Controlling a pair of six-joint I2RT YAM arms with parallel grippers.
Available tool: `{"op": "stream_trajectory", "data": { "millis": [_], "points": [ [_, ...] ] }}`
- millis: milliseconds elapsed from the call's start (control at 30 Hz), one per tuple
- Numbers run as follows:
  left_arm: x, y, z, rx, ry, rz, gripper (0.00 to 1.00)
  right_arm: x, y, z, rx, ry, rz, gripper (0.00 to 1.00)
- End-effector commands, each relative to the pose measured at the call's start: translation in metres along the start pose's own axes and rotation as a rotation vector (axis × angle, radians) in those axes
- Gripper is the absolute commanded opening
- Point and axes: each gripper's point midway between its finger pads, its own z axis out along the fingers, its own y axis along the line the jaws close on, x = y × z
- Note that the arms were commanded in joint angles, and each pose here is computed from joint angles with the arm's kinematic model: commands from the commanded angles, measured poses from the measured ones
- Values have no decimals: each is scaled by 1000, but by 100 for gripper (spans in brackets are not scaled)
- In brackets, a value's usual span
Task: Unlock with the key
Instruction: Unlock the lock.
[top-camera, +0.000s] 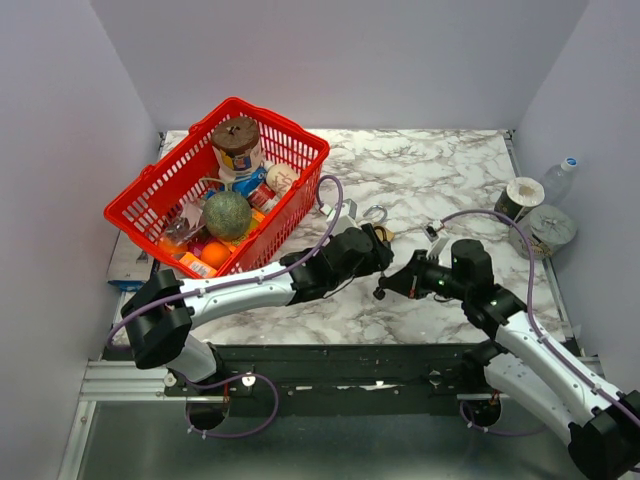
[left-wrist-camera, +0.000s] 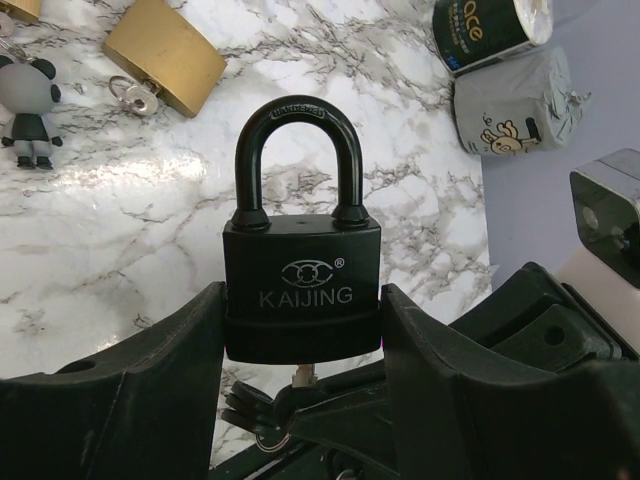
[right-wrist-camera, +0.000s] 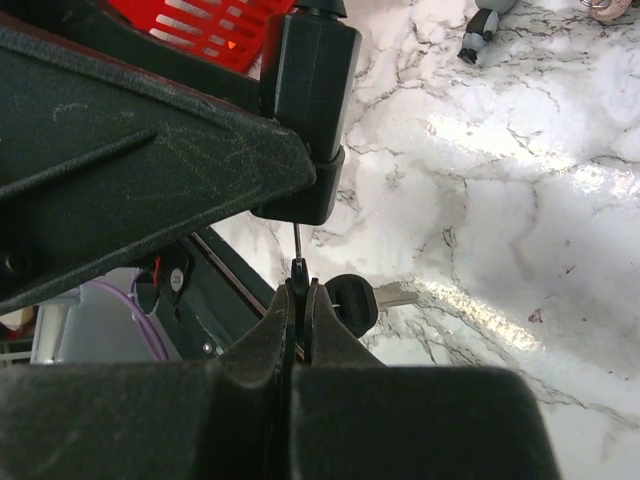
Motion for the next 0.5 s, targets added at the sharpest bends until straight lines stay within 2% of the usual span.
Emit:
{"op": "stream_trajectory", "data": {
  "millis": [0, 467],
  "points": [
    [-6, -20, -14, 33, -27, 15, 0, -38, -10, 2, 89, -147, 3, 1],
    [5, -18, -16, 37, -1, 41, 0, -67, -11, 4, 135, -221, -58, 1]
  ]
}}
